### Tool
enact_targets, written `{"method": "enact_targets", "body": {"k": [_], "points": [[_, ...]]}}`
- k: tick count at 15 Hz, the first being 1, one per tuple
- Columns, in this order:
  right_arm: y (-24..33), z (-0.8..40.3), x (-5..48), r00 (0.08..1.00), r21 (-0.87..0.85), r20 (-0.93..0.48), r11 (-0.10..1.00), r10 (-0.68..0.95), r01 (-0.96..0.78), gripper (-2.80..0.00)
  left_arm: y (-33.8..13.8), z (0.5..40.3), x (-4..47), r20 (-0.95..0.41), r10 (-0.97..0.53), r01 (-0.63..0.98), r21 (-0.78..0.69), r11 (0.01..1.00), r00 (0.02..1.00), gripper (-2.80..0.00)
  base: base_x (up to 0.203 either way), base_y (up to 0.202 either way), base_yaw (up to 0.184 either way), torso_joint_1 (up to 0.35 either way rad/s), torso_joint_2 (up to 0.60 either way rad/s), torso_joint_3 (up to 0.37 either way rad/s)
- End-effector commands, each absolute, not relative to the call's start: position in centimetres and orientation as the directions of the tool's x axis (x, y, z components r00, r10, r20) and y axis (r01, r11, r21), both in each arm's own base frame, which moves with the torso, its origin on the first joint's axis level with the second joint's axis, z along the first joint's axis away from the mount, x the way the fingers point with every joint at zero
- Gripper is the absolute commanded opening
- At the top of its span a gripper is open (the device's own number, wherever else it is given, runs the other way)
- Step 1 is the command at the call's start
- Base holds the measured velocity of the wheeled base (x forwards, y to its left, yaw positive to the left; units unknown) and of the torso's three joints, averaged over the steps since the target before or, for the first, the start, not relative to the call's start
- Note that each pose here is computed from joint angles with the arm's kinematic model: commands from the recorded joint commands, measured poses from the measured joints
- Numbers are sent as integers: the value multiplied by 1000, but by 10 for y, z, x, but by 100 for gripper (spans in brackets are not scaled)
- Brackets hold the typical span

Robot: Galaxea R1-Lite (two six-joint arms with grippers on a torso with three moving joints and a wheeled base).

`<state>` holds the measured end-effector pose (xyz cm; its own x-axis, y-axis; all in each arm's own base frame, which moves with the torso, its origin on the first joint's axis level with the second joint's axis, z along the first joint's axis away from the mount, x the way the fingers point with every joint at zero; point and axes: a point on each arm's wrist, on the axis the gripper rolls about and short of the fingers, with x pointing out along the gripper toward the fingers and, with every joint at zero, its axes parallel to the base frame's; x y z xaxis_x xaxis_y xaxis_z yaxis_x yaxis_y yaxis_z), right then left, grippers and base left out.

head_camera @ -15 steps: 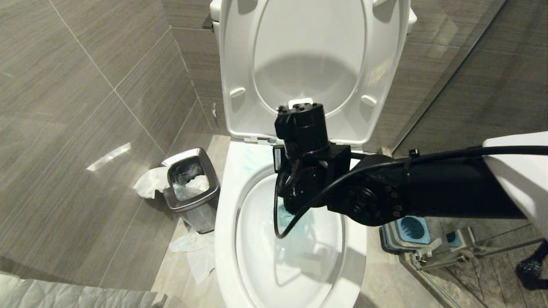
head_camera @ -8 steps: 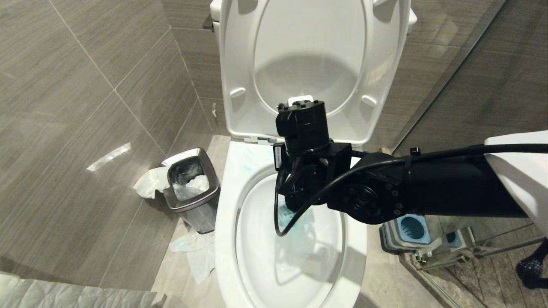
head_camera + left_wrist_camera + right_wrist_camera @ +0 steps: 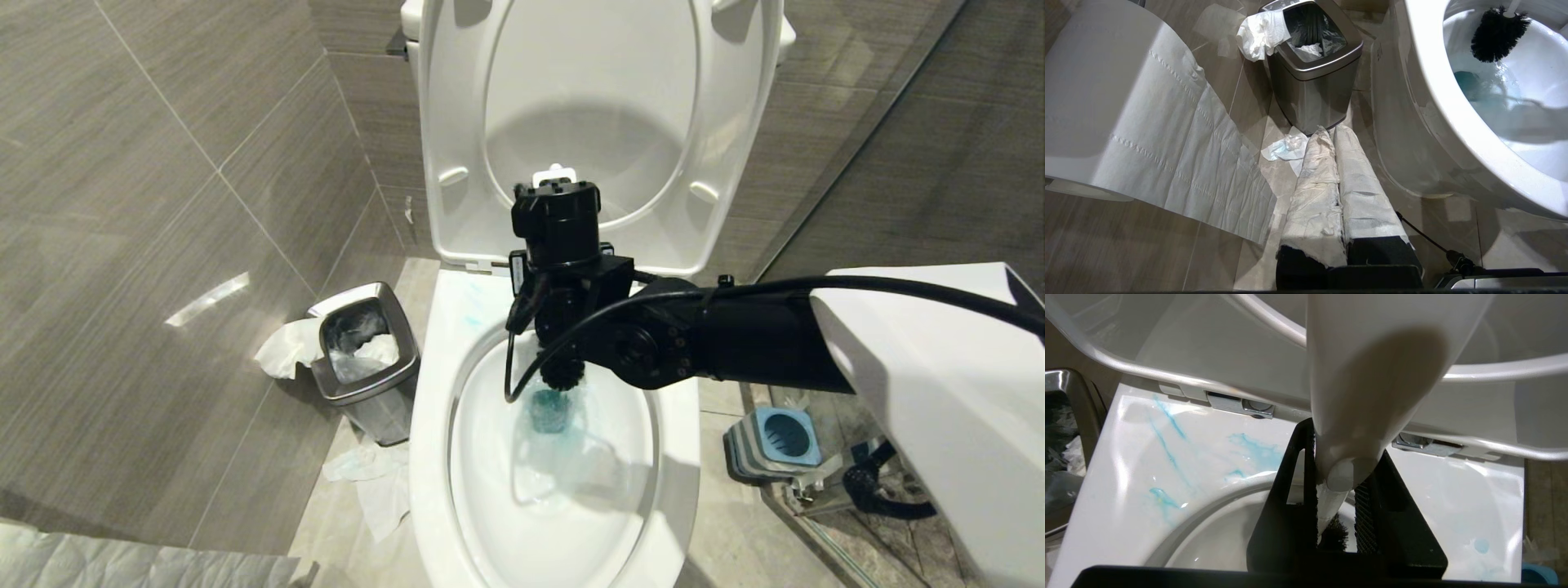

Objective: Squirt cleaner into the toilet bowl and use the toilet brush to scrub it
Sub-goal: Scrub the toilet bowl

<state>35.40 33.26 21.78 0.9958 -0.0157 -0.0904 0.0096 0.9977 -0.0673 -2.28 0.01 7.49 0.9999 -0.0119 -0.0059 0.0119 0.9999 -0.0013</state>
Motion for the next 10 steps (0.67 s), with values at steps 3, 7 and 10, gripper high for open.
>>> {"method": "enact_targets", "body": {"k": [3,7,10], "points": [[359,203,346,995,-100,-97,994,30,-39,-280,0,75,-23,-8,-11,11,-2,1000,1000,-280,0,0,0,0,0,0],[380,206,320,991,-96,-93,990,98,-107,-280,0,75,-23,-8,-12,12,-2,1000,1000,-280,0,0,0,0,0,0],[386,208,302,986,-105,-105,984,131,-142,-280,0,75,-23,-8,-12,12,-2,1000,1000,-280,0,0,0,0,0,0]]}}
